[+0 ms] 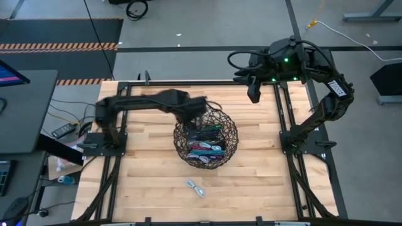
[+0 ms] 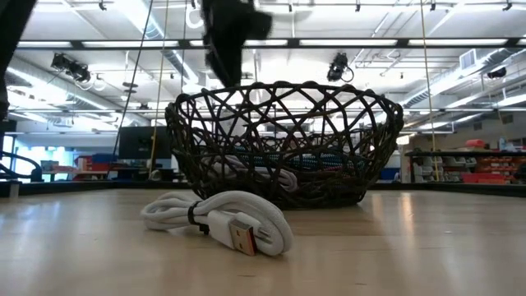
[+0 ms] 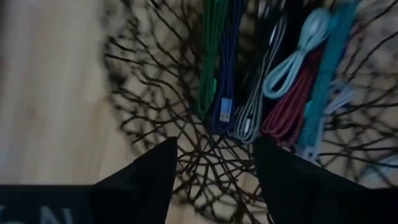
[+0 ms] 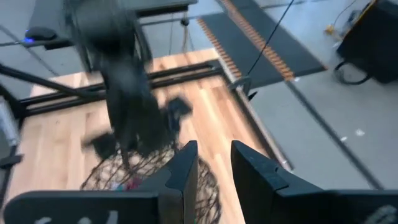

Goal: Pick and place USB-C Cables
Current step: Put the gray charger cable into the black mesh basket

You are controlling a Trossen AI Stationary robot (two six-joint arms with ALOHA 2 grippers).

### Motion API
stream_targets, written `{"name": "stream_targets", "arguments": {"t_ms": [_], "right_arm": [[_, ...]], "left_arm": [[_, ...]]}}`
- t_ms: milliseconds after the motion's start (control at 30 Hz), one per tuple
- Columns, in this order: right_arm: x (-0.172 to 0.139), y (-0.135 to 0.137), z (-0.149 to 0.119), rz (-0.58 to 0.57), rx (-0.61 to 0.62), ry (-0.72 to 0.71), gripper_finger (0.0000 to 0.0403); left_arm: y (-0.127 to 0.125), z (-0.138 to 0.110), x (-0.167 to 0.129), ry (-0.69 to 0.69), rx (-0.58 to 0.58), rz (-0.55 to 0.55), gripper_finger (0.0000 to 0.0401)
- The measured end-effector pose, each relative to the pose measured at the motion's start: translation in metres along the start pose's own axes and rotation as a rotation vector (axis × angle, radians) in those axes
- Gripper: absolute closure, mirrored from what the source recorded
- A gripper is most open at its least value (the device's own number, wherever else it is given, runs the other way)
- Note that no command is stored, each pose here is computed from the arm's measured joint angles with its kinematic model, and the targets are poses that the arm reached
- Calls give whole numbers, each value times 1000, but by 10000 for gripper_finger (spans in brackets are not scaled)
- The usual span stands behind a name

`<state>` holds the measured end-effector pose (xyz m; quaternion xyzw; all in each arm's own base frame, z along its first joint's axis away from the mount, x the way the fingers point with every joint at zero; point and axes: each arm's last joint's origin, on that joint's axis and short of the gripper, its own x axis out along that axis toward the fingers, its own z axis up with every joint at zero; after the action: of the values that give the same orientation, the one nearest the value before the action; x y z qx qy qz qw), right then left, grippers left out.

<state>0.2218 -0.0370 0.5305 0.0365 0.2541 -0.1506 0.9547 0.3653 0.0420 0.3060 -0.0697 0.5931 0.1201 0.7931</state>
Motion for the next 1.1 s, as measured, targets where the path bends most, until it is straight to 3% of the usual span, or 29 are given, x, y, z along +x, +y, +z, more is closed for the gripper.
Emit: {"name": "stream_targets", "arguments": {"t_ms": [233, 467, 667, 867, 1100], "right_arm": [[1, 13, -9, 55, 0, 93, 300], [19, 49, -18, 152, 4, 169, 308], [56, 94, -44, 194, 37, 313, 309], [104, 144, -88, 188, 110, 467, 308], [149, 198, -126, 197, 222, 517, 306]], "left_arm": [[-13, -37, -92, -264, -13, 28, 190], [-32, -80, -150, -475, -48, 135, 190], [-39, -104, -172, -559, -89, 160, 190], [-43, -112, -176, -569, -62, 181, 190], [-44, -113, -176, -554, -23, 192, 190]]}}
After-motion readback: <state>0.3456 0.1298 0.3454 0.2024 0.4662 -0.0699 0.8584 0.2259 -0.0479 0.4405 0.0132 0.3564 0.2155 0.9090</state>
